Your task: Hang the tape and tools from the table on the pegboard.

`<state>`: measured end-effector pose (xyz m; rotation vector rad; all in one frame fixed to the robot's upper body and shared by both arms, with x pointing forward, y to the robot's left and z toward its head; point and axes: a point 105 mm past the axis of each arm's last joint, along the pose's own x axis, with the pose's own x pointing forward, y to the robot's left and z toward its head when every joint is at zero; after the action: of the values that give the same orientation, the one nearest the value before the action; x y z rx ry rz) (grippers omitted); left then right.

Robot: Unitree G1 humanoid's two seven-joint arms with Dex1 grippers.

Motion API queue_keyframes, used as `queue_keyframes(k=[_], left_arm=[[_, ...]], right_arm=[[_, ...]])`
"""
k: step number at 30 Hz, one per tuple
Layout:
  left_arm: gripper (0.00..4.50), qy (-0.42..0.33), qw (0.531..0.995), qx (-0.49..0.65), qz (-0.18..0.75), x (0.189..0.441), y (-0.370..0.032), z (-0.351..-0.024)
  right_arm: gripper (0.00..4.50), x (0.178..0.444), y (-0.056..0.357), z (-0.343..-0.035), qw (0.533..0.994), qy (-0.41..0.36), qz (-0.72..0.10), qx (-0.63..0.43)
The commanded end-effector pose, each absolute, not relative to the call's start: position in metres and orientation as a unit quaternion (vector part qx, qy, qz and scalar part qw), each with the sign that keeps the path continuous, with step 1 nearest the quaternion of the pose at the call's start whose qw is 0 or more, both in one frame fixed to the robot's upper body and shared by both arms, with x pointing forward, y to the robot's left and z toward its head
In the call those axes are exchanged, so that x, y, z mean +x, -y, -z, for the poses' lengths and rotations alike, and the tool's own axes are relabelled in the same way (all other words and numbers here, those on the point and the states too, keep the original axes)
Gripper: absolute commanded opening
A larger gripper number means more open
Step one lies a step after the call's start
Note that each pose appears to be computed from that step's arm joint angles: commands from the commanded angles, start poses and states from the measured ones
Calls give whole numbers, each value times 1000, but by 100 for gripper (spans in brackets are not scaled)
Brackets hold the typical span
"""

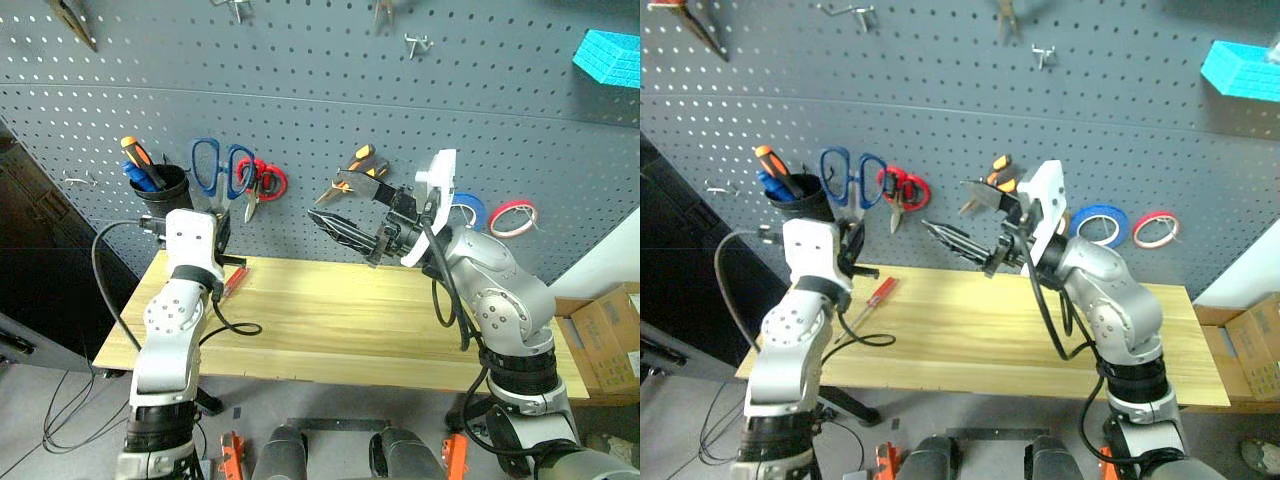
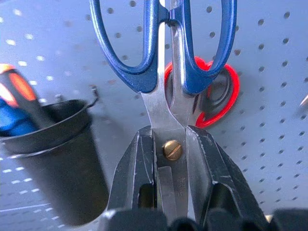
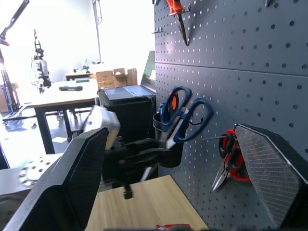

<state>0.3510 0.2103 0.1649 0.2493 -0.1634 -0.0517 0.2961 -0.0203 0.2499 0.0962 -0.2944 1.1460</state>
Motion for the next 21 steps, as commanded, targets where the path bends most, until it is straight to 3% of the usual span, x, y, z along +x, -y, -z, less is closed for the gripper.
queue_keyframes(k=[1,12,21], left_arm=[[55,86,989,99,65,361,-204,-173],[55,77,990,75,95,361,-192,-169],[55,90,991,59,85,340,-187,-180]], right_arm=[[450,295,22,-265,827,170,-535,37],[450,296,27,-265,840,170,-515,32],[450,291,26,-261,840,164,-516,33]])
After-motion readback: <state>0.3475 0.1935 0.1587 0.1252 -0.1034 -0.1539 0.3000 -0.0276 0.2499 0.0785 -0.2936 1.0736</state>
